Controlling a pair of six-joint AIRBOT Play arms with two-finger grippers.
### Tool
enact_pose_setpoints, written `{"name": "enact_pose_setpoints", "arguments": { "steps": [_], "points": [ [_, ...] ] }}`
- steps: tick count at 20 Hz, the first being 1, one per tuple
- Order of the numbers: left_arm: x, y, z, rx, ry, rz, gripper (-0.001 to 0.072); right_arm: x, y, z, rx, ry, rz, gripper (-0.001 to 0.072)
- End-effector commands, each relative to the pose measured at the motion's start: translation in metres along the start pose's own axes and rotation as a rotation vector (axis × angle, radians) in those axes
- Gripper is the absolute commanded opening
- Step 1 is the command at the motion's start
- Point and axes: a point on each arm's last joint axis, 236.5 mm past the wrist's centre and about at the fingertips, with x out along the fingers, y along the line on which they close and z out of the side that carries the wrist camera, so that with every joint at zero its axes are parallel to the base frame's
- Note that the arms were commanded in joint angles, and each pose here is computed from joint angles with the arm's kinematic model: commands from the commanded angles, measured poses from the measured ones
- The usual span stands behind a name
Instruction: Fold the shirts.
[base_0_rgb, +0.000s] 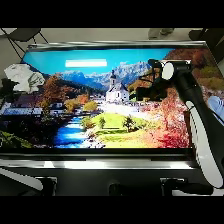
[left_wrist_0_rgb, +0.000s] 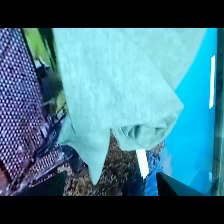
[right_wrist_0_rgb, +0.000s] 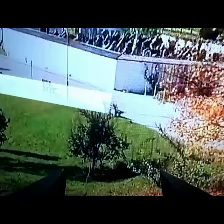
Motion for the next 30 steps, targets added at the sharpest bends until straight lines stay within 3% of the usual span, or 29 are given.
{"name": "enact_pose_setpoints", "arguments": {
  "steps": [1,6,13,14,17,18,20,23,27,30],
  "points": [
    [0.025,0.018,0.025,-0.073,-0.100,-0.022,0.0672,0.000,0.002,0.002,0.020,-0.008,0.006,0.0671],
    [0.055,0.002,0.033,-0.139,-0.189,-0.152,0.0720,0.000,0.006,0.003,0.028,-0.014,0.022,0.0672],
    [0.074,0.006,0.042,-0.188,-0.285,-0.160,0.0709,0.000,0.013,-0.008,0.060,0.037,0.051,0.0672],
    [0.074,0.006,0.044,-0.185,-0.304,-0.159,0.0589,0.000,0.012,-0.011,0.061,0.048,0.049,0.0672],
    [0.077,0.006,0.039,-0.183,-0.286,-0.158,0.0032,-0.001,0.011,-0.017,0.059,0.074,0.044,0.0673],
    [0.077,0.003,0.033,-0.179,-0.251,-0.161,0.0026,-0.001,0.011,-0.018,0.057,0.076,0.040,0.0673],
    [0.065,-0.018,0.025,-0.044,-0.224,-0.180,0.0024,0.000,0.007,-0.013,0.017,0.054,0.025,0.0673],
    [0.004,-0.102,0.023,0.345,-0.306,-0.264,0.0023,-0.009,-0.011,-0.010,-0.059,0.032,-0.052,0.0673],
    [-0.144,-0.242,-0.034,0.754,-0.404,-0.464,0.0023,-0.048,-0.031,-0.002,-0.085,-0.065,-0.152,0.0672],
    [-0.260,-0.296,-0.107,1.007,-0.482,-0.545,0.0023,-0.092,-0.032,-0.003,-0.102,-0.160,-0.171,0.0672]
  ]
}}
